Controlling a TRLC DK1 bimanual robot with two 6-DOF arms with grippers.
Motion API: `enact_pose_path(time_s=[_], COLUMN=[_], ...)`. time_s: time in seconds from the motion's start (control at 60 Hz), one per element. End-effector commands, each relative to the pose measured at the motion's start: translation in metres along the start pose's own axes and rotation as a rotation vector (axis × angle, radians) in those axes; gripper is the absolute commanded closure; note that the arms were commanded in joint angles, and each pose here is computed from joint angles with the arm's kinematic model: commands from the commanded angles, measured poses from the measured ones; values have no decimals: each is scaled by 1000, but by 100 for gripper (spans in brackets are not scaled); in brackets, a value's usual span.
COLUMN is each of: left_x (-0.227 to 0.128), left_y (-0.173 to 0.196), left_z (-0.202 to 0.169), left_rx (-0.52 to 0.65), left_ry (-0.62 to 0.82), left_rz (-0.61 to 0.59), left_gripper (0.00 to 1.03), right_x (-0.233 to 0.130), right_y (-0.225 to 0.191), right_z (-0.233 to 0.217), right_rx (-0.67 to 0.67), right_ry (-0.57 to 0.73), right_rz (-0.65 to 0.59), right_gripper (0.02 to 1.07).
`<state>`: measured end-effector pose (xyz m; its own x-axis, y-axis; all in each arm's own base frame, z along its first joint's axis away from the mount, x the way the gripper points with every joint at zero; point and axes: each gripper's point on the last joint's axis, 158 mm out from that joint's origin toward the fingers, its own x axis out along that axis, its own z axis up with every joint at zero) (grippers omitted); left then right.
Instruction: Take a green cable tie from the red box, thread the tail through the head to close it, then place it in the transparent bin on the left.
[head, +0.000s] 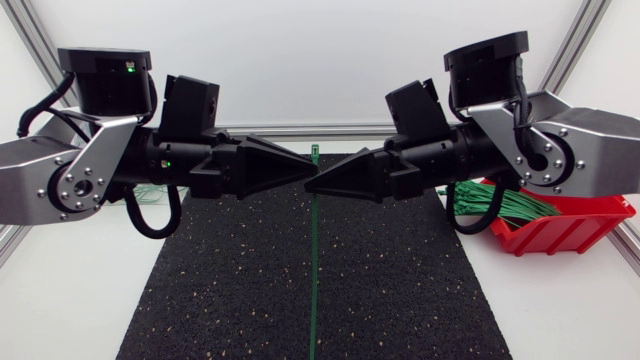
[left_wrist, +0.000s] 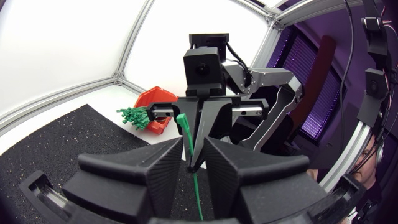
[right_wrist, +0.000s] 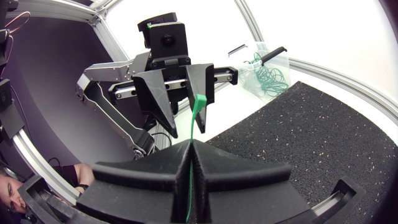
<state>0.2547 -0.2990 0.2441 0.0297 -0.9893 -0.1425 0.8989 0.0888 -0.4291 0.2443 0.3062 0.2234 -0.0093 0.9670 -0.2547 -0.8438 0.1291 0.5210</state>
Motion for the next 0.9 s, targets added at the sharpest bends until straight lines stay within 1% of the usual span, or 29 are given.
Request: enact_pose_path(time_s=[0.0,0.033,0.133,0.283,0.333,0.45,0.483,0.55,0.883], left_x=[3,3,4,4,4,4,4,5,8], left_y=[6,6,8,7,7,7,7,8,8], left_z=[-8,-8,-8,-8,-9,-9,-9,-9,-9], left_rx=[-40,-40,-38,-36,-38,-39,-41,-42,-48], left_ry=[10,9,8,8,8,8,8,9,9], left_rz=[3,6,14,12,12,12,14,17,28], left_gripper=[79,82,84,84,89,90,94,99,100], right_x=[-2,-2,-1,1,0,1,1,0,1], right_y=[-1,-1,0,1,1,2,2,2,4], right_z=[-5,-5,-6,-8,-7,-8,-8,-7,-8], right_rx=[29,29,30,31,30,30,30,29,25], right_ry=[-3,-3,-2,3,2,3,3,2,3], right_rz=[-7,-7,-6,-1,-1,0,0,-1,4], right_gripper=[101,101,101,101,101,101,101,101,101])
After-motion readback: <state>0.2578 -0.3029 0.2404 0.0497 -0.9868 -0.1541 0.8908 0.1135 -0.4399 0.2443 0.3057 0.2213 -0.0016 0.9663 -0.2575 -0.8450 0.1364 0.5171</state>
